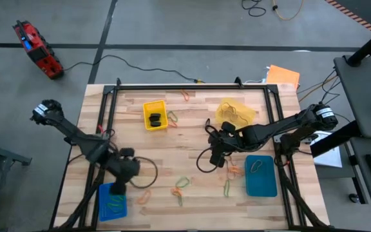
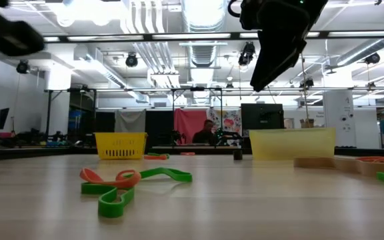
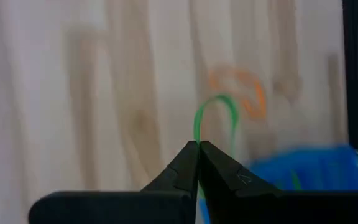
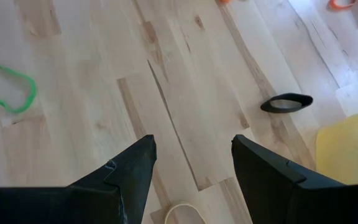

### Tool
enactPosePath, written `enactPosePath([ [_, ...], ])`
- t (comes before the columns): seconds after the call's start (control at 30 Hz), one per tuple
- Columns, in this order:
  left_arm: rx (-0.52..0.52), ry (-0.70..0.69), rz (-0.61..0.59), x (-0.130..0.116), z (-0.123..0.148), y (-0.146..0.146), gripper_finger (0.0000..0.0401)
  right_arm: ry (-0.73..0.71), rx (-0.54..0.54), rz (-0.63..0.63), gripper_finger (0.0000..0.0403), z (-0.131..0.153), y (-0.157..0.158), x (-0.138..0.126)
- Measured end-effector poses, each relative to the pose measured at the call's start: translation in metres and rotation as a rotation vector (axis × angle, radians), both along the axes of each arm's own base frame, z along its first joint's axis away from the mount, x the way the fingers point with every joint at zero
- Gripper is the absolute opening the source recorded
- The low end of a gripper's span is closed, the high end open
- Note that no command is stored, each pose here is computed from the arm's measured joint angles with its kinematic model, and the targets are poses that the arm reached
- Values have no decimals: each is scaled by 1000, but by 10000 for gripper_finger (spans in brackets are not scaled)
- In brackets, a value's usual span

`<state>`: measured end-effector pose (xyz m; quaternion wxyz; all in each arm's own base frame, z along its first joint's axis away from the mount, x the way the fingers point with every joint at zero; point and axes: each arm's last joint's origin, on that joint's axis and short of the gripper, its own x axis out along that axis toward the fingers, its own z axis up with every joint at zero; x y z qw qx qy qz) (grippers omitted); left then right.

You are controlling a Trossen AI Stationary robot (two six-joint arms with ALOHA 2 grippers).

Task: Sort rubber bands into baskets
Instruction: Put the green rubber band into the left blue bin

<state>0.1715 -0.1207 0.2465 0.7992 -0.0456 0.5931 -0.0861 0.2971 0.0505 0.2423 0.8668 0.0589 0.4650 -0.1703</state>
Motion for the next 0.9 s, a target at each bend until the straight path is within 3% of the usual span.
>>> enactPosePath([
  [0.2, -126, 205, 26, -20, 9, -25, 0, -4, 1, 0, 206, -3, 0, 0],
  [0.4, -200, 371, 145, -37, 6, -38, 0, -7, 1, 0, 206, -5, 0, 0],
  [0.9, -128, 370, 257, -47, -9, -39, 13, -29, 7, 0, 206, -4, 0, 1],
])
